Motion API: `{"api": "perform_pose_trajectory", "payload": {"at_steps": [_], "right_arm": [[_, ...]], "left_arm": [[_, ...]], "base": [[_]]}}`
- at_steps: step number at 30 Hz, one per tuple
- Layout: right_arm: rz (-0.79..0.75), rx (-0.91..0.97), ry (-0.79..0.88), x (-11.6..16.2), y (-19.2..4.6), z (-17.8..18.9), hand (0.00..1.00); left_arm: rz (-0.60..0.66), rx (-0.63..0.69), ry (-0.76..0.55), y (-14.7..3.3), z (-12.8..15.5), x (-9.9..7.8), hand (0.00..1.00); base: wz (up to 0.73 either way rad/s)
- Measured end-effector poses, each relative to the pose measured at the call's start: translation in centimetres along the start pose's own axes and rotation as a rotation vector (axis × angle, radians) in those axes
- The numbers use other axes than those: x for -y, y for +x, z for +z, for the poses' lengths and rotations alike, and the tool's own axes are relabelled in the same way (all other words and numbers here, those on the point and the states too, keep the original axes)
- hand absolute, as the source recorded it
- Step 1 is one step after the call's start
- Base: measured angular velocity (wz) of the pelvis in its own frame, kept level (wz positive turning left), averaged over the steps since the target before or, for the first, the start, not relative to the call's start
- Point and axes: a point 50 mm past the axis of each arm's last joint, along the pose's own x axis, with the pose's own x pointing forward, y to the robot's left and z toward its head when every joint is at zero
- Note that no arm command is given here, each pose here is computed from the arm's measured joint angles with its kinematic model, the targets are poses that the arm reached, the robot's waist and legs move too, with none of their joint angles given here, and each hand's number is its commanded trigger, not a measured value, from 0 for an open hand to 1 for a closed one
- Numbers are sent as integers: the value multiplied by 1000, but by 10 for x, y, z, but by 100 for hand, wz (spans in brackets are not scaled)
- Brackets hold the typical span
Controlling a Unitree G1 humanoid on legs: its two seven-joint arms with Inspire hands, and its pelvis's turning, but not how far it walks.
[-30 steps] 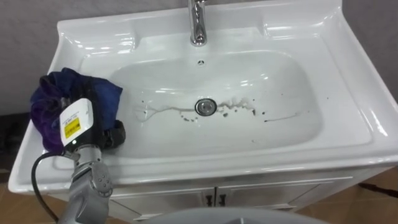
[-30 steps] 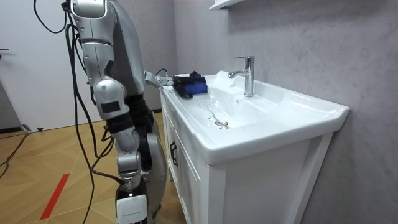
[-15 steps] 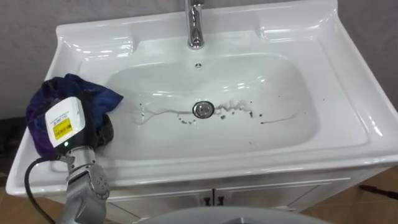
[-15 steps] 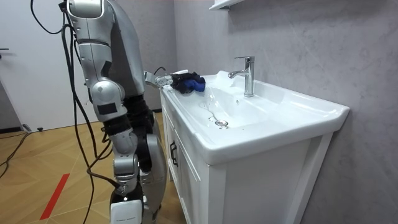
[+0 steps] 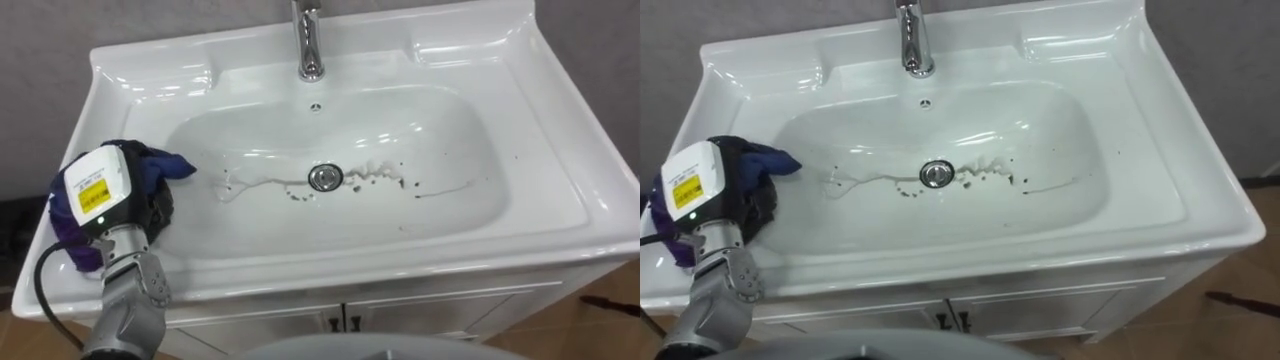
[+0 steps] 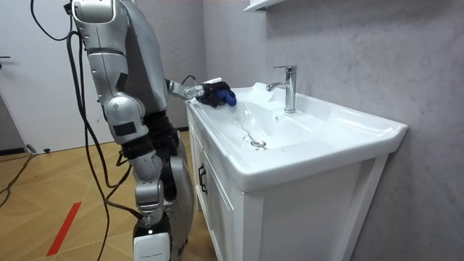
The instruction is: Wipe basin
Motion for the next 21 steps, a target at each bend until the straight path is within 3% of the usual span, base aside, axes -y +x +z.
{"api": "perform_pose_trajectory", "payload": {"at_steps": [21], "right_arm": [[1, 55, -68, -2, -3, 16, 0]], "left_arm": [[-68, -59, -132, 13, 5, -8, 100]], "base": [[1]]}}
